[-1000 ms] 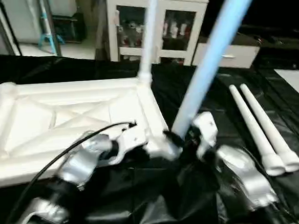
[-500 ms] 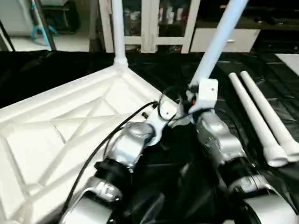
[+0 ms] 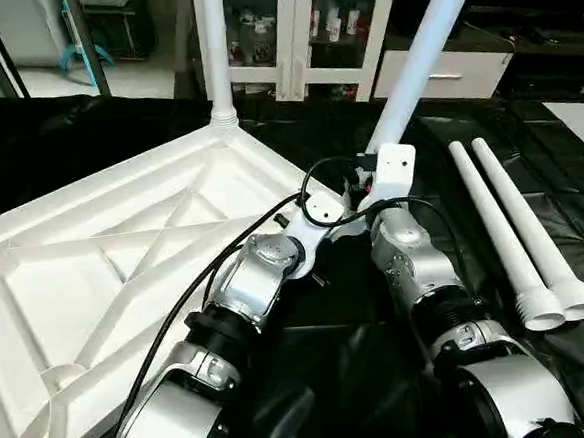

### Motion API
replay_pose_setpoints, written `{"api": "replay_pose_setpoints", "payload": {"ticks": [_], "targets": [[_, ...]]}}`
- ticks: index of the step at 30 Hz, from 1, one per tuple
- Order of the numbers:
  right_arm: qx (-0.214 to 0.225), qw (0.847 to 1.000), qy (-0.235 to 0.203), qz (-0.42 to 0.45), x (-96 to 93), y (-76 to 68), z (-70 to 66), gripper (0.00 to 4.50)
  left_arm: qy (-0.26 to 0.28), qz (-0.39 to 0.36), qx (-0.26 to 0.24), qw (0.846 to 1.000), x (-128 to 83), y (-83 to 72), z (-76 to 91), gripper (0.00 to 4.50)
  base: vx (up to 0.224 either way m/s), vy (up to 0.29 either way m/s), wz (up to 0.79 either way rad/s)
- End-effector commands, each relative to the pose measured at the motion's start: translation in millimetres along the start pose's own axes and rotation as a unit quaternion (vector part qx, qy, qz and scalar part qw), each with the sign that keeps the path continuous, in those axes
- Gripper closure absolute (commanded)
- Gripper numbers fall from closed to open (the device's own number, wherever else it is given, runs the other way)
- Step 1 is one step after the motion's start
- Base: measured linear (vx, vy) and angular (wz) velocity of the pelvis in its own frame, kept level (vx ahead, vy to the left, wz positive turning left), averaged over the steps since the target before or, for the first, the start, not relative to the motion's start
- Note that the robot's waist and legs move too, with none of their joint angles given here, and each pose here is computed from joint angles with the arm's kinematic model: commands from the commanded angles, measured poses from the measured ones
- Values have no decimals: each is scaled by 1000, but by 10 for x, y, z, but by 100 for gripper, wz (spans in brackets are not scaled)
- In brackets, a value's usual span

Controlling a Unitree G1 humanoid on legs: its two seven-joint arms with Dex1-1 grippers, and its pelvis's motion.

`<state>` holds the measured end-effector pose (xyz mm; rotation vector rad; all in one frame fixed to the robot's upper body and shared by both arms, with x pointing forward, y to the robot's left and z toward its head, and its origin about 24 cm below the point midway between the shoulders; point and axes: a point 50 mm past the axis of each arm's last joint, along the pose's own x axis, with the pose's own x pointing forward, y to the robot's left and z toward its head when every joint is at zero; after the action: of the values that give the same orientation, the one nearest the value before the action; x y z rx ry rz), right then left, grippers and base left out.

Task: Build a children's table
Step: Insert table leg to table base

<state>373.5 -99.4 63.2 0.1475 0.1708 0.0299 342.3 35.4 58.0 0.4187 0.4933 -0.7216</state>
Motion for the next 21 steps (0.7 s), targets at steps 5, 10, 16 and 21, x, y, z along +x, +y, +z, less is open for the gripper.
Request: {"api": "replay_pose_setpoints", "payload": {"ticks": [5,10,16,21], "targets": [[-12,995,90,47,-97,-160,-436,265,-75,-34,37,996,-121,59,282,450,0,0,0],[-59,979,90,173,-150,-176,-366,265,-61,-131,76,987,-271,63,54,450,0,0,0],[-86,939,129,306,-355,-433,-346,265,-55,-242,118,961,-578,156,-201,450,0,0,0],[-109,887,161,419,-629,-668,-352,265,-31,-292,139,946,-808,308,-346,450,0,0,0]]}}
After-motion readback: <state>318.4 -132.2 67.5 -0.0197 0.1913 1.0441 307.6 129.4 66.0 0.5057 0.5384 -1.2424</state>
